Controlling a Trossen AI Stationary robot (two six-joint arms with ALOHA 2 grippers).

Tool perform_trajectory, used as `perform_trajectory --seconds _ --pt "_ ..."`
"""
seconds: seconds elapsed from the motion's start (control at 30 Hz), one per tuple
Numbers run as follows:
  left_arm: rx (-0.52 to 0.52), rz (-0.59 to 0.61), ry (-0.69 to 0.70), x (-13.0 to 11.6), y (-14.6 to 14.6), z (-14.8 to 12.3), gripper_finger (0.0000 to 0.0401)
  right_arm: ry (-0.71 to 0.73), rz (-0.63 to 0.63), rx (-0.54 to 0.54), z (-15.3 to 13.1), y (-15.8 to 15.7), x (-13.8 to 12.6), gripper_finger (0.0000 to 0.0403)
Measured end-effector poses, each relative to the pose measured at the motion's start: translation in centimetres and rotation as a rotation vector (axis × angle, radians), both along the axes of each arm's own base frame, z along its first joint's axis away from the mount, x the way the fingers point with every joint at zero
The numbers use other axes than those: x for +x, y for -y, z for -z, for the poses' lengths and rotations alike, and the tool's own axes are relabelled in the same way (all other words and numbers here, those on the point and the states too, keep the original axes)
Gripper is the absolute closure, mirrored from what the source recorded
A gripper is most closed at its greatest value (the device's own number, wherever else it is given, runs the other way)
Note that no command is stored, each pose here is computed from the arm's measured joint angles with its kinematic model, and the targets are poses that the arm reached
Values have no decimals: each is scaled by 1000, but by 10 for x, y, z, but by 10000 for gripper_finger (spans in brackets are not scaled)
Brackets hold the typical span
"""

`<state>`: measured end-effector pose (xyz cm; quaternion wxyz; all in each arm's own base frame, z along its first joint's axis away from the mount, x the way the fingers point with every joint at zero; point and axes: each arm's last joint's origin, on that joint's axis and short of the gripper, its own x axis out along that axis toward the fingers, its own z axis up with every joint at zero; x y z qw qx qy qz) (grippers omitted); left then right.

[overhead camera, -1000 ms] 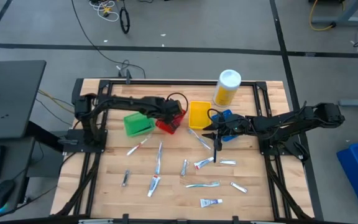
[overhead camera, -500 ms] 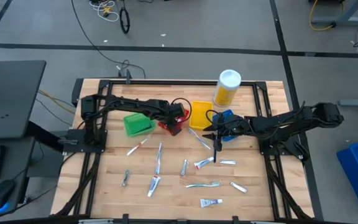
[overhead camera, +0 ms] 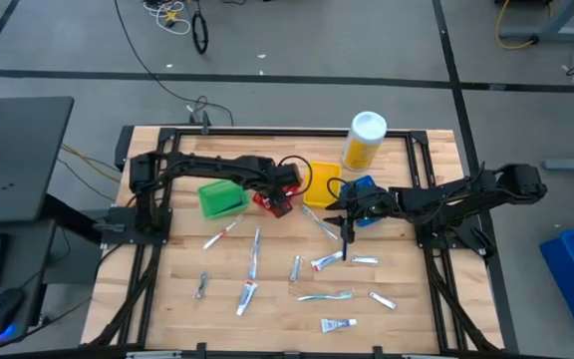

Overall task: Pick & Place Travel size toiletries
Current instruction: Put the blue toothbrush into the yellow bin

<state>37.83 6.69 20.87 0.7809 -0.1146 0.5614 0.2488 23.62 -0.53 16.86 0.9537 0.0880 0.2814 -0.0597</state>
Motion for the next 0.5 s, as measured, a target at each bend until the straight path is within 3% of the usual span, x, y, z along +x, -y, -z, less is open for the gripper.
perform_trajectory --seconds 0.3,0.5 --pt "57 165 -18 -1 28 -50 242 0 18 28 0 0 0 214" --pt "83 199 82 -32 49 -93 242 -16 47 71 2 0 -1 226"
